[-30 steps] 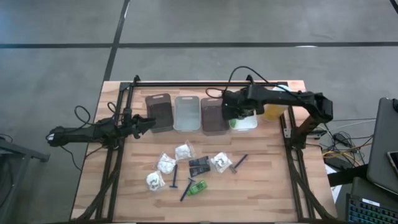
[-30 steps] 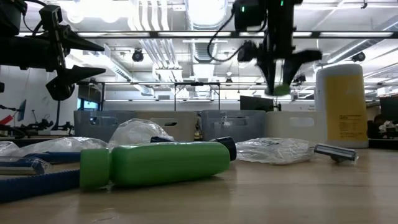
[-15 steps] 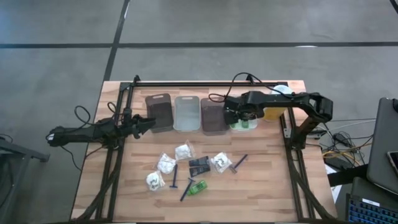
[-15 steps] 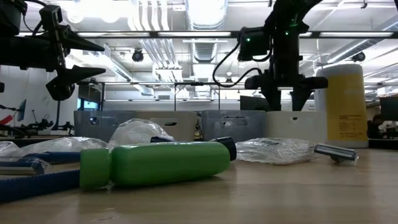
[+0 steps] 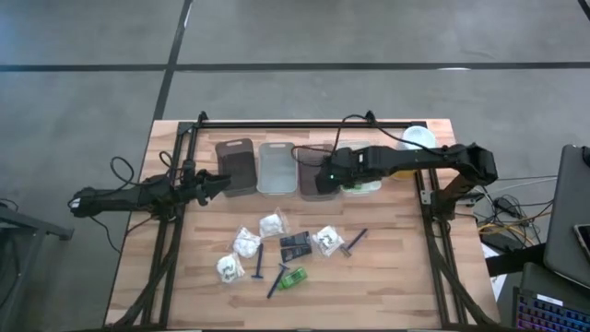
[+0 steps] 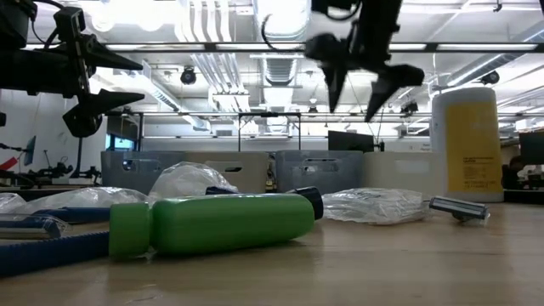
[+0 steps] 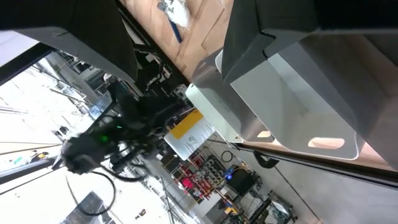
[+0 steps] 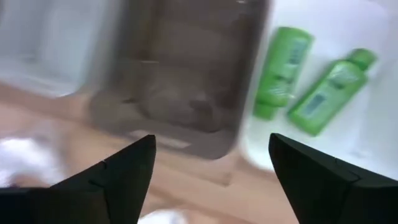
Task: Pick & Place Travel size toiletries
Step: Put the white cotton pack into the left black bin
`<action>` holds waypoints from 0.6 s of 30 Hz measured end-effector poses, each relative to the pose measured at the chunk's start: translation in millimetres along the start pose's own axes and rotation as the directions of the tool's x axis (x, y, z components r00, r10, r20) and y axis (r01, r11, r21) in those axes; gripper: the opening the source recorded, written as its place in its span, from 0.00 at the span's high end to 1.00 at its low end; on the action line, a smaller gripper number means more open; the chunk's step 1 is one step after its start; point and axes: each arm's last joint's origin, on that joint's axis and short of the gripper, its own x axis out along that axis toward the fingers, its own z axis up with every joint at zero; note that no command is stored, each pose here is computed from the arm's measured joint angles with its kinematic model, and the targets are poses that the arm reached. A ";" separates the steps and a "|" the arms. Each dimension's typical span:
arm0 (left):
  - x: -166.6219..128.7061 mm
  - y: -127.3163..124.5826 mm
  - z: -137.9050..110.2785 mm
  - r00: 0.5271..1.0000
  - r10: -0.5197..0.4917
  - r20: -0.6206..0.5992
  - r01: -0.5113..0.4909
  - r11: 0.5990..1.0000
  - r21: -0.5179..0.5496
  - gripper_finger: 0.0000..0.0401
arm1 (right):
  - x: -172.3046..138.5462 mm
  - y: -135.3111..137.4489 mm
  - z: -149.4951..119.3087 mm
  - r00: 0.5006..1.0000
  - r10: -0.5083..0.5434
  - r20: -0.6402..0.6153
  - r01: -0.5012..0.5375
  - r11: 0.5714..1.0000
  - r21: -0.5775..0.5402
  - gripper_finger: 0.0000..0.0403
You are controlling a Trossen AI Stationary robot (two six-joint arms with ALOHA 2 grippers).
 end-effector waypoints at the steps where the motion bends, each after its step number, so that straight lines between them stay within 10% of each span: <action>1: 0.0 0.0 0.0 1.000 0.000 0.000 0.000 1.000 0.000 0.41 | -4.7 5.0 -4.3 1.000 0.025 0.008 -0.025 1.000 -0.001 0.22; 11: 0.0 0.0 0.0 1.000 0.000 0.000 0.000 1.000 0.000 0.41 | -33.6 31.2 -37.3 0.986 0.169 0.006 -0.168 0.975 0.143 0.18; 18: 0.0 0.0 0.0 1.000 0.000 0.000 0.000 1.000 0.000 0.41 | -44.2 42.1 -82.9 0.969 0.239 -0.064 -0.237 0.971 0.042 0.14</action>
